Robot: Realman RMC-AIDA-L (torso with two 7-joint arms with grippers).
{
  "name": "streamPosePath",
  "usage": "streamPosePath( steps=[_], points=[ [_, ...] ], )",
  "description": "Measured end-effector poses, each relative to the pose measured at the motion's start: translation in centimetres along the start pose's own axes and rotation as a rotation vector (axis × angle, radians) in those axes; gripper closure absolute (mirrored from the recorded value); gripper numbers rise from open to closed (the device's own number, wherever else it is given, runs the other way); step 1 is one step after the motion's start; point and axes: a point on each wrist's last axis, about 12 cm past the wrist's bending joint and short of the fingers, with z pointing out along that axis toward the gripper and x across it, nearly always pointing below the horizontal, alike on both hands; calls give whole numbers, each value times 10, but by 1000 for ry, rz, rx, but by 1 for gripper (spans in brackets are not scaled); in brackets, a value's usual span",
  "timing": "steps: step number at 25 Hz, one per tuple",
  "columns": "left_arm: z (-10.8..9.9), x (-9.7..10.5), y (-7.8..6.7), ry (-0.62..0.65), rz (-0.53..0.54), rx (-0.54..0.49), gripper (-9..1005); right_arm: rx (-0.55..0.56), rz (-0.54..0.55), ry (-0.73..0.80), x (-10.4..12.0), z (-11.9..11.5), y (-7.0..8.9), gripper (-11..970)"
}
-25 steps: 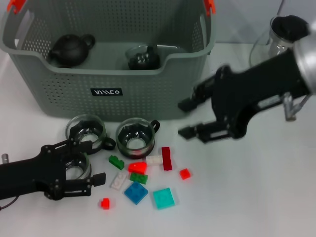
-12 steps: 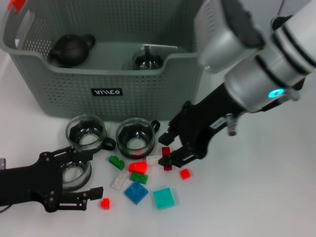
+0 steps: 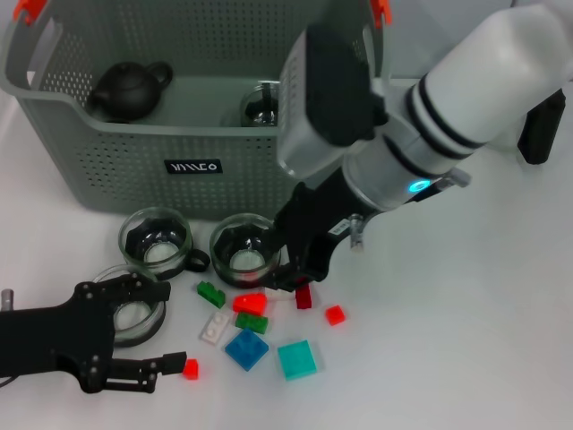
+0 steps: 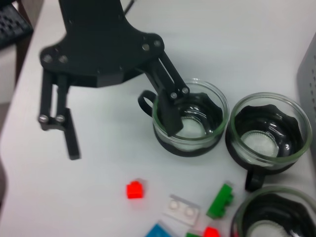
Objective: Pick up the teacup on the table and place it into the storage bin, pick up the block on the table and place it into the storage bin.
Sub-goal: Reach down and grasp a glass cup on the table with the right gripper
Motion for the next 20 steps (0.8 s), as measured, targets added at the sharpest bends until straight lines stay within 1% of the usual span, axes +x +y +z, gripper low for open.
streamPosePath(
  steps=[6,11,16,20],
  points=[
    [0,0,0,7,3,1,67,76,-63,28,-4,20,0,463],
    [0,0,0,8,3,1,67,108,-92,45,-5,33,0,463],
    [0,0,0,8,2,0,67,134,-114,46,-5,39,1,462],
    [0,1,0,4,0,-2,67,132,-114,38,-5,44,2,464]
  ],
)
